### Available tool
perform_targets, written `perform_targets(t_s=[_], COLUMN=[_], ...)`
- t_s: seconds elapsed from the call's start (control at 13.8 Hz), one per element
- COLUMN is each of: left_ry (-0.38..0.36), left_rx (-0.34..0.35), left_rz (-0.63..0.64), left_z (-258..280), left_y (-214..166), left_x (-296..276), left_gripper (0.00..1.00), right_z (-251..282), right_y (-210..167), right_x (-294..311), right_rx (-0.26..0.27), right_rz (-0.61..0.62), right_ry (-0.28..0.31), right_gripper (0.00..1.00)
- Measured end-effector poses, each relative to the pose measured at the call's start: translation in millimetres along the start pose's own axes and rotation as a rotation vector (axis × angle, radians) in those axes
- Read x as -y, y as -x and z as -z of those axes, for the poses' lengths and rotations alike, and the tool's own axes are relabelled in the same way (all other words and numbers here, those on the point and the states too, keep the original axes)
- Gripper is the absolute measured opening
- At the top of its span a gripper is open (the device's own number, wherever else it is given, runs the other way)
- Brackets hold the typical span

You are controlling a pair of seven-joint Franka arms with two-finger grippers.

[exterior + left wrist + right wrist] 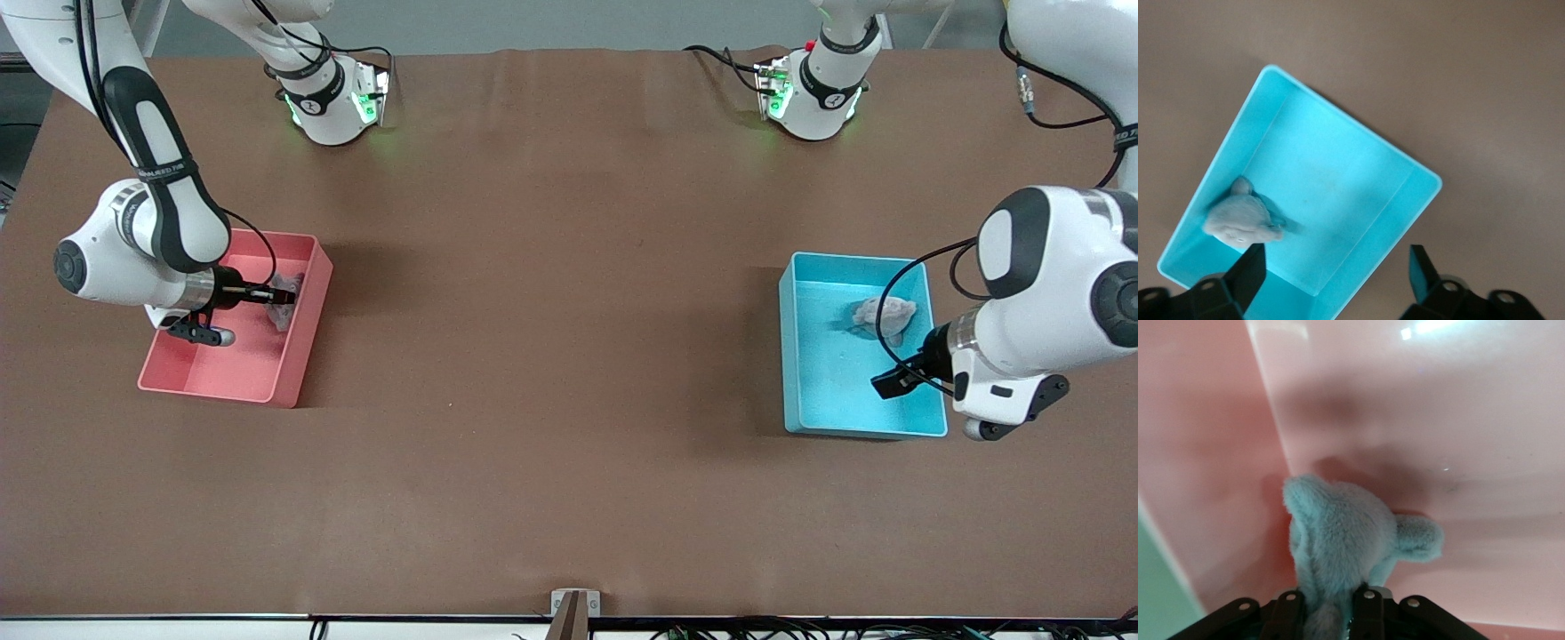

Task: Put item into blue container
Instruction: 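Grasp the second plush with the right gripper while the left gripper withdraws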

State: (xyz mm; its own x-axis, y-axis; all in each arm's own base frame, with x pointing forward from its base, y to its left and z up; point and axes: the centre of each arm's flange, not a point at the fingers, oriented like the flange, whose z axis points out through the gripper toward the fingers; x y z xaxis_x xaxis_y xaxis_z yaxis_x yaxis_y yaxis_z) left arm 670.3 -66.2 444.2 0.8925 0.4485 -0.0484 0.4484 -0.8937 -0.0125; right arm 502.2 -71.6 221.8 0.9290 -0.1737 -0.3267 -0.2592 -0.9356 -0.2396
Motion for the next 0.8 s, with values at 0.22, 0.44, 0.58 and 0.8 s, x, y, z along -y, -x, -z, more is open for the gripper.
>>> perform_targets(t_s=[0.22, 0.44, 0.58, 0.8], left_ry=[-0.011, -0.064, -0.071, -0.079], left_rx=[-0.067, -0.131, -0.153, -0.155], left_rz=[-0.141, -0.247, -0.271, -0.269], left_z=[29.9, 54.1, 67.6, 84.9], left_y=[-3.2, -3.5, -6.3, -7.8], left_x=[5.1, 15.8, 28.3, 49.9], left_gripper=[1.0, 1.0, 1.0, 1.0], right_z=[54.1, 125.0, 158.3, 166.2], right_y=[-15.2, -22.7, -21.2, -16.8], right_x=[10.0, 17.0, 35.3, 96.2], right_rx=[0.032, 0.047, 0.056, 0.06], right_rz=[0.041, 0.039, -0.011, -0.106], right_ry=[0.003, 0.041, 0.049, 0.083], right_gripper=[0.24, 0.24, 0.24, 0.24])
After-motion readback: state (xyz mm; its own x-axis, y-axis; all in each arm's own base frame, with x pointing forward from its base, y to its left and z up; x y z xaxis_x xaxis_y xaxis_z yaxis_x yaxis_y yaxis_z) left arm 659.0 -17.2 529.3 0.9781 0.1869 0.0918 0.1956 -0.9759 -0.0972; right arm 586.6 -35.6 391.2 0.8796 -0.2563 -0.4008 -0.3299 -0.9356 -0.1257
